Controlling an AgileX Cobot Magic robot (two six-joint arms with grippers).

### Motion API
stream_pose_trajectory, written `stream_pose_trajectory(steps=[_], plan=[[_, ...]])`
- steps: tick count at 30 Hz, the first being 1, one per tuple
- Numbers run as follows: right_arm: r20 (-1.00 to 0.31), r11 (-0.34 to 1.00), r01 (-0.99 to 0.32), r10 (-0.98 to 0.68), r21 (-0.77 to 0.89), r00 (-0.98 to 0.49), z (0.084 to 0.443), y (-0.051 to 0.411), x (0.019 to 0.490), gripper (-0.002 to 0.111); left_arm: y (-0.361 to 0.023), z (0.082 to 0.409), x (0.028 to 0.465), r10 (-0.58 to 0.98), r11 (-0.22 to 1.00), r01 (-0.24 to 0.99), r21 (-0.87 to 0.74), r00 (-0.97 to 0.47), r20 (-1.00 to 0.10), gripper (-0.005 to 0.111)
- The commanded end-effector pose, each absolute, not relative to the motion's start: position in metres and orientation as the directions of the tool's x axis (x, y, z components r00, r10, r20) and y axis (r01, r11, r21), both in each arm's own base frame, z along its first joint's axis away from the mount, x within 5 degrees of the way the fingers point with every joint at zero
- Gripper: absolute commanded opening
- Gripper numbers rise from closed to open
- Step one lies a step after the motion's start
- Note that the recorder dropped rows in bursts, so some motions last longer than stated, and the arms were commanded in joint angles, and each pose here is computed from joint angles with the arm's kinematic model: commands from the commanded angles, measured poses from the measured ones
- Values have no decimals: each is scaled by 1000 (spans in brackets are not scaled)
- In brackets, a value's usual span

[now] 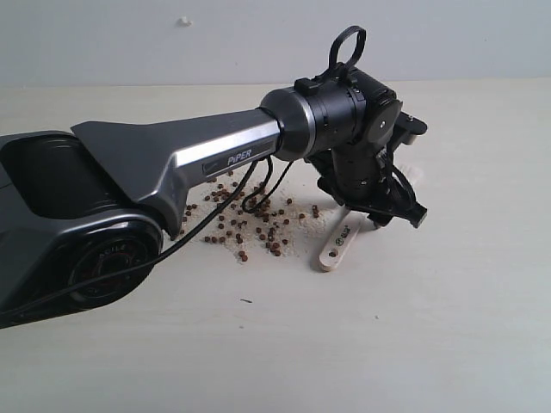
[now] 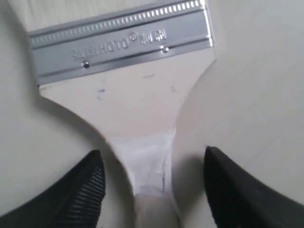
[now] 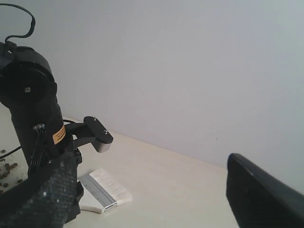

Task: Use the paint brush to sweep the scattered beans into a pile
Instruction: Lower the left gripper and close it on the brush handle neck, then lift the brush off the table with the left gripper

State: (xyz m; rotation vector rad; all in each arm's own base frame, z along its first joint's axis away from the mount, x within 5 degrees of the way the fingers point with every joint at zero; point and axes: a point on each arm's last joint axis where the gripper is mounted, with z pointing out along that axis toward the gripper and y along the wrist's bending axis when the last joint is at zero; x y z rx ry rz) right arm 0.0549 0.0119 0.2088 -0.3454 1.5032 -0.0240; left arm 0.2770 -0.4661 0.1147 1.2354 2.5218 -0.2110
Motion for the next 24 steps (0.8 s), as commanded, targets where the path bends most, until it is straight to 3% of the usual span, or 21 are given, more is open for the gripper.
stream_pose_trajectory(steps=[1,6,12,24], plan=[[-969,950,-192,-235,-245,73,207,12,55,79,-468,115,278,728,619,786,-4,-575,-372,38],[-969,950,-192,-235,-245,74,208,12,55,79,-468,99,275,734,622,783,-26,-594,-330,-1],[-969,950,-192,-235,-245,74,208,12,55,79,-470,108,276,729,615,788,-28,-582,-362,0],[-969,950,-192,-235,-245,74,208,12,55,79,-462,196,277,699,603,797,30,-511,-501,0]])
